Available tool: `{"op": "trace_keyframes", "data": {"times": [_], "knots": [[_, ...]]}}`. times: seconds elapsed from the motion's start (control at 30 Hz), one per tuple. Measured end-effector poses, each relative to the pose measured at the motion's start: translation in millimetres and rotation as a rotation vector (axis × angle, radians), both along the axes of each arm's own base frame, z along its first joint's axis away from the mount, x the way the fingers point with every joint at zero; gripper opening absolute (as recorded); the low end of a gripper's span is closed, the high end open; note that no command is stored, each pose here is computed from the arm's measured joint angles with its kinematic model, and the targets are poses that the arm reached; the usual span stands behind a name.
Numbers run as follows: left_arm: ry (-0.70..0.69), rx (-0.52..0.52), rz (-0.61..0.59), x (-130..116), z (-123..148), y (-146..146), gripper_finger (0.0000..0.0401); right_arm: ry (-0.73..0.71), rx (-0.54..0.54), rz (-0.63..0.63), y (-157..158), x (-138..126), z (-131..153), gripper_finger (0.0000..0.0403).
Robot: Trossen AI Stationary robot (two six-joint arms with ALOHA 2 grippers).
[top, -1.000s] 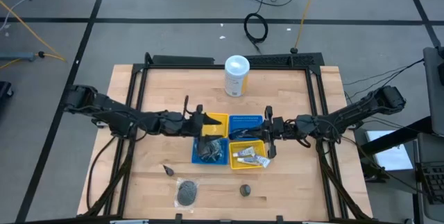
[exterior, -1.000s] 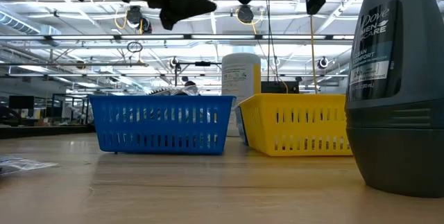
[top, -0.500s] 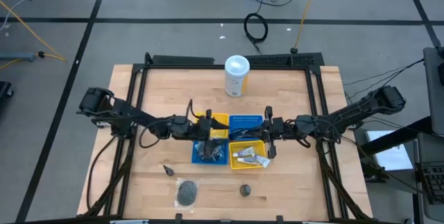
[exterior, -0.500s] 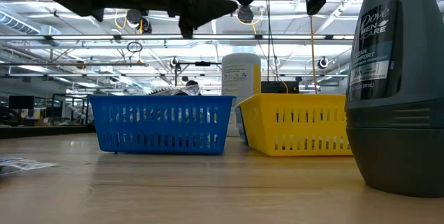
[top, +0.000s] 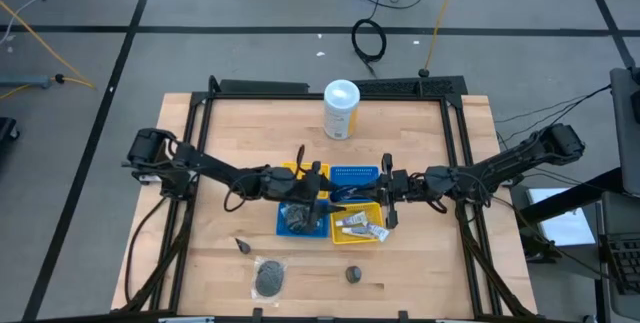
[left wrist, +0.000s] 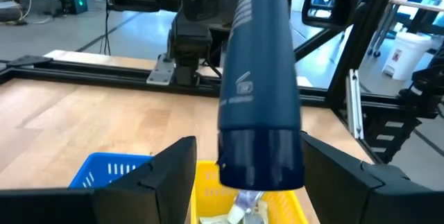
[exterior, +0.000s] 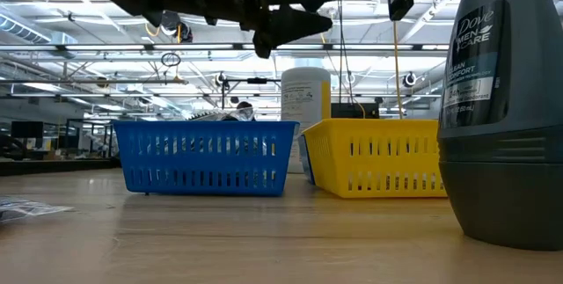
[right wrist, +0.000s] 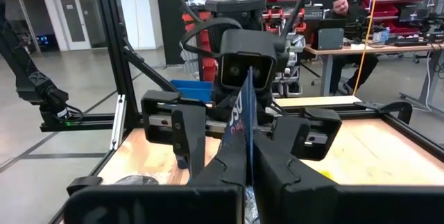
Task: Pick & Place Travel size toiletries
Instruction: Put the blue shave cream into the top yellow bin
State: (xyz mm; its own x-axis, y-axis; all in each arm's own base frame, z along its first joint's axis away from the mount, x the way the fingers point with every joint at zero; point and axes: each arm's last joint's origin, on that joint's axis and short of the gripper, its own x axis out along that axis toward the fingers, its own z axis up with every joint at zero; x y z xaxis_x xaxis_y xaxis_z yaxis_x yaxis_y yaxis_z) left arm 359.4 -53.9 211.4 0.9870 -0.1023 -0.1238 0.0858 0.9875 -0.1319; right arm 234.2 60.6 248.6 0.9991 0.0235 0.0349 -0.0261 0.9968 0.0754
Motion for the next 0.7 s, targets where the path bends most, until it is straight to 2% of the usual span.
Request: {"op": "trace_keyframes", "data": {"times": [0.1,0.33,0.7], "knots": [[0.001,-0.001,0.000,0.1,0.1,0.0,0.0213,0.001,-0.002,0.000,0.0,0.0,-0.1,0.0000],[0.001,0.006,0.003,0.0,0.1,0.5,0.0107,0.012,-0.005,-0.001,0.0,0.0,-1.1,0.0000],[0.004,0.006,-0.003,0.0,-0.3,0.3,0.0106,0.015,-0.005,0.000,0.0,0.0,-1.4,0.0006]]}}
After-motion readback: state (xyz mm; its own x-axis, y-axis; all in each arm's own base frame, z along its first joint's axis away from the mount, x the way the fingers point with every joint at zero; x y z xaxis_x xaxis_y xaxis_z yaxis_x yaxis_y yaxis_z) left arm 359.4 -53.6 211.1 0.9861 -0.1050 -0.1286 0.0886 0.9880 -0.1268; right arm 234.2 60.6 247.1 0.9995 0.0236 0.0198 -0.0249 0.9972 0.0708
